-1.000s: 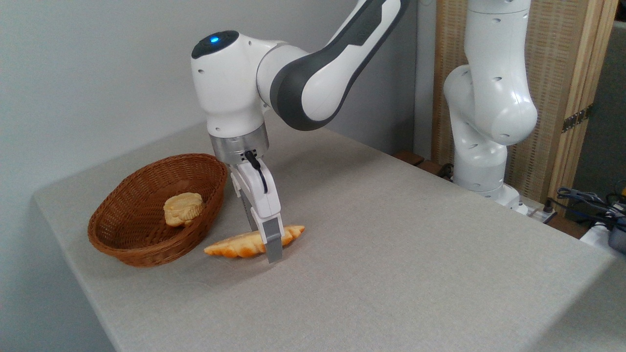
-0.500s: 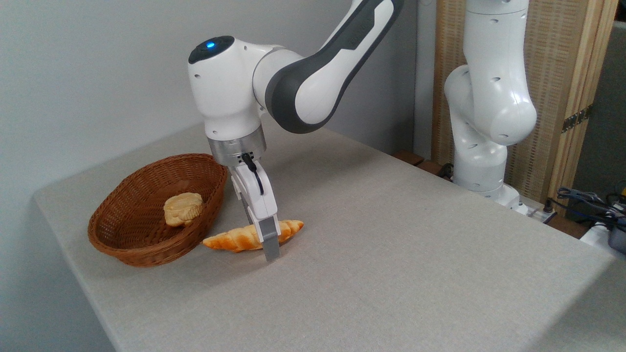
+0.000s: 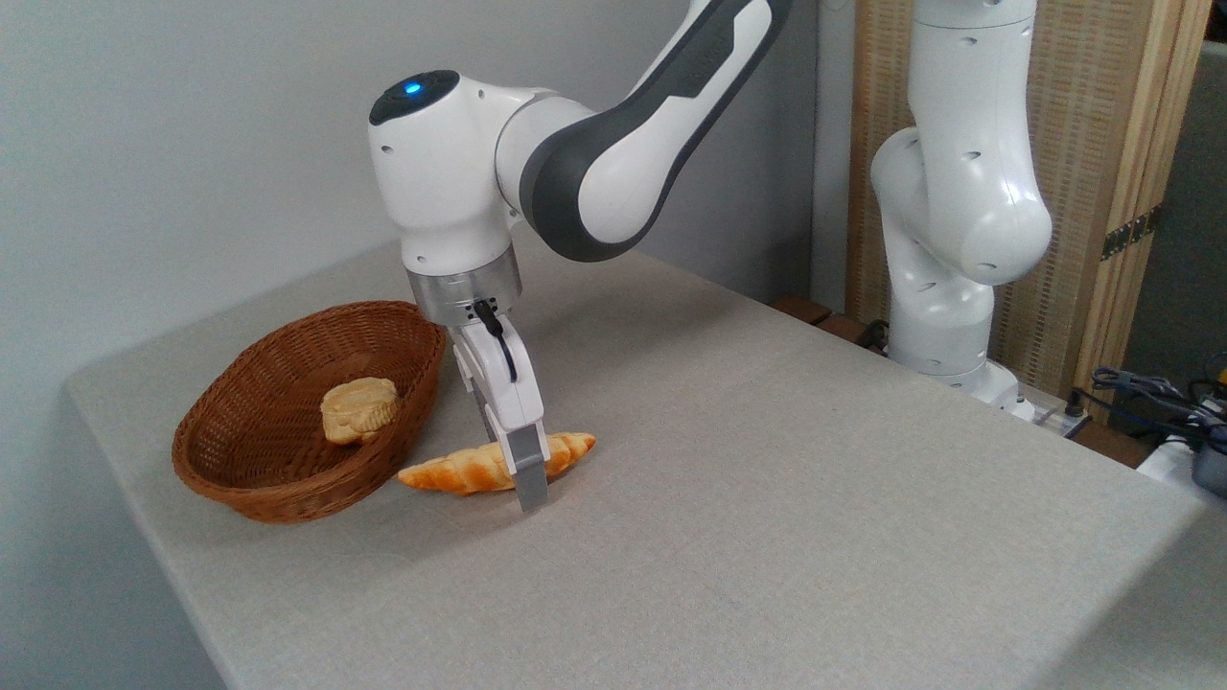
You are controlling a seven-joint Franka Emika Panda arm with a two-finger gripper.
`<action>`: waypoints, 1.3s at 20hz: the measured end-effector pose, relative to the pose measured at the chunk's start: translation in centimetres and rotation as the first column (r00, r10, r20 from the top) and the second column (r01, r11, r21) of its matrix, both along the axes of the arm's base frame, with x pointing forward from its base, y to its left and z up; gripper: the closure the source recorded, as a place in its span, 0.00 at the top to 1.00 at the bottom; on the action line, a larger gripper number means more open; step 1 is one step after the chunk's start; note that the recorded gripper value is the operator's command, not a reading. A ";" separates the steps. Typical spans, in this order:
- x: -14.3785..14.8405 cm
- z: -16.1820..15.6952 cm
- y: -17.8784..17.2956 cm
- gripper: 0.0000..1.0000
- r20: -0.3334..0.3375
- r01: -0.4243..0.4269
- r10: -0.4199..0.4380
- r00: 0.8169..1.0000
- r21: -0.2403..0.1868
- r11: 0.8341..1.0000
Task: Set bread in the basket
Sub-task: 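Carry the held pastry over the wicker basket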
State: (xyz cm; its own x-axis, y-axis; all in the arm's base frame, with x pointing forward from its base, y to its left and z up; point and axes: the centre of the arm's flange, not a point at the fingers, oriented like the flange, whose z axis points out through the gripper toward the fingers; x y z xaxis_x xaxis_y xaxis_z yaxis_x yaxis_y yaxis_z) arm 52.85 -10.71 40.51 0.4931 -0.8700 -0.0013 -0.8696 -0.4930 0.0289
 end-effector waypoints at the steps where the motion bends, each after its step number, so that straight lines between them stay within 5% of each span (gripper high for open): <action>1: 0.0 0.0 0.0 0.24 0.000 0.000 0.000 1.000 0.000 1.000; 12: 0.2 0.4 -0.1 0.22 0.008 -0.004 0.004 1.000 -0.009 1.000; 17: 1.7 4.6 1.2 0.22 0.050 -0.030 0.031 0.998 -0.022 0.999; 26: 2.8 10.6 -1.4 0.29 0.101 -0.070 0.090 0.991 -0.187 0.980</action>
State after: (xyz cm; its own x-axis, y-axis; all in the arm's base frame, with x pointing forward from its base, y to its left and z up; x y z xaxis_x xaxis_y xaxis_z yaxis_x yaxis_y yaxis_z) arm 55.64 -12.07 51.08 0.5496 -0.8083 0.2113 -0.8304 -0.5562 0.0323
